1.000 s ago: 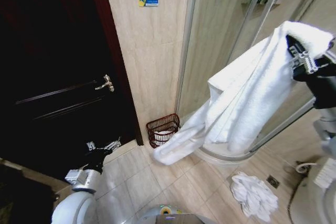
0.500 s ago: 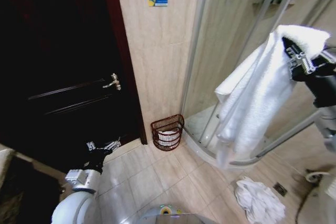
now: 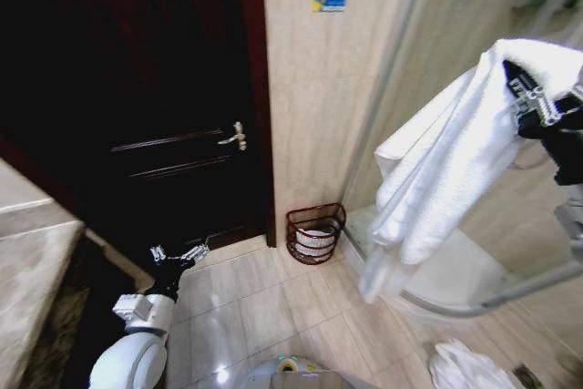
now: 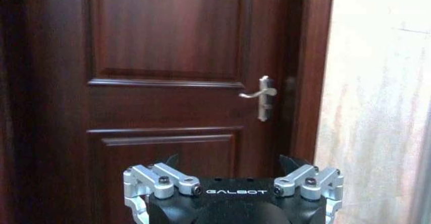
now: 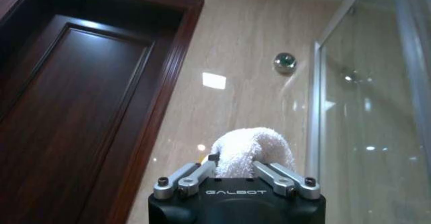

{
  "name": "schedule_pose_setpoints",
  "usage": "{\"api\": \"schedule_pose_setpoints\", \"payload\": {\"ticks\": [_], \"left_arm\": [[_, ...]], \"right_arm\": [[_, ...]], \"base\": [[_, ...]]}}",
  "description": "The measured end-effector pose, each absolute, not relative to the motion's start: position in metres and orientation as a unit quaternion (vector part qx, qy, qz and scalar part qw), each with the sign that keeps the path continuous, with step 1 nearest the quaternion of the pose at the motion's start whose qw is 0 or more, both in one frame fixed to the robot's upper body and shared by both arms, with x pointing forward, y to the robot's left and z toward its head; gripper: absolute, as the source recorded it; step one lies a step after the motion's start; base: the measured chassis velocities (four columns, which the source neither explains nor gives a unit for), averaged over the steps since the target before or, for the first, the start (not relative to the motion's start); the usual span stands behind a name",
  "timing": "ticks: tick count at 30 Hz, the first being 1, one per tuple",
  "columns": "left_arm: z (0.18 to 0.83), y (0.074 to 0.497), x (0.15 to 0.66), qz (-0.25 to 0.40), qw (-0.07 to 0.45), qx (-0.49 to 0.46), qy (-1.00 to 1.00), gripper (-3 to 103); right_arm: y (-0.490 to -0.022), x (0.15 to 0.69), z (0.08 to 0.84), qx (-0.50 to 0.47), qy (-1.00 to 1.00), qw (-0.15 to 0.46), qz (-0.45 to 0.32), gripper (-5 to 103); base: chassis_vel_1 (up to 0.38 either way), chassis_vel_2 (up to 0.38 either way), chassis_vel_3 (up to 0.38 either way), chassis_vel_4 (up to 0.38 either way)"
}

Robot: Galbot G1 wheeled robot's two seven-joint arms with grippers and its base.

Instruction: Discard the used towel into the hamper.

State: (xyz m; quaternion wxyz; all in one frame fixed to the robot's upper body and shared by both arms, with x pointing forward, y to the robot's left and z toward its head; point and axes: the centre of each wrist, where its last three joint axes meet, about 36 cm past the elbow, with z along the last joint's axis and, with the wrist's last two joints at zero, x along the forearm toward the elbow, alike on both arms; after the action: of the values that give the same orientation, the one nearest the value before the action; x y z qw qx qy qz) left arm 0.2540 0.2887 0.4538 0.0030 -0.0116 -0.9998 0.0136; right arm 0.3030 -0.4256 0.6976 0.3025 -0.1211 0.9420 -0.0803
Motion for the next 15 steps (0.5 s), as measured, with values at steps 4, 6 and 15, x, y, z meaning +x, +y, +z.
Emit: {"api": "schedule_pose_setpoints", "payload": {"ticks": [4,6,15], "left_arm": [[0.454,0.289,0.254,0.014,0.003,-0.012,-1.000,98],[0.454,0.289,0.254,0.014,0.003,-0.012,-1.000,98],[0.454,0.289,0.254,0.014,0.003,-0.012,-1.000,98]], "right_arm": [[-0.435,0.311,0.699,-0.113,0.942,0.303,-0.084,9],[-0.445,0.321,0.705,-0.108,0.942,0.304,-0.090,9],[-0.471,0.354,0.725,-0.104,0.945,0.297,-0.091,9]], "base": [[0.015,0.014,0.003,0.009],[0.000,0.000,0.000,0.000],[0.000,0.000,0.000,0.000]]}}
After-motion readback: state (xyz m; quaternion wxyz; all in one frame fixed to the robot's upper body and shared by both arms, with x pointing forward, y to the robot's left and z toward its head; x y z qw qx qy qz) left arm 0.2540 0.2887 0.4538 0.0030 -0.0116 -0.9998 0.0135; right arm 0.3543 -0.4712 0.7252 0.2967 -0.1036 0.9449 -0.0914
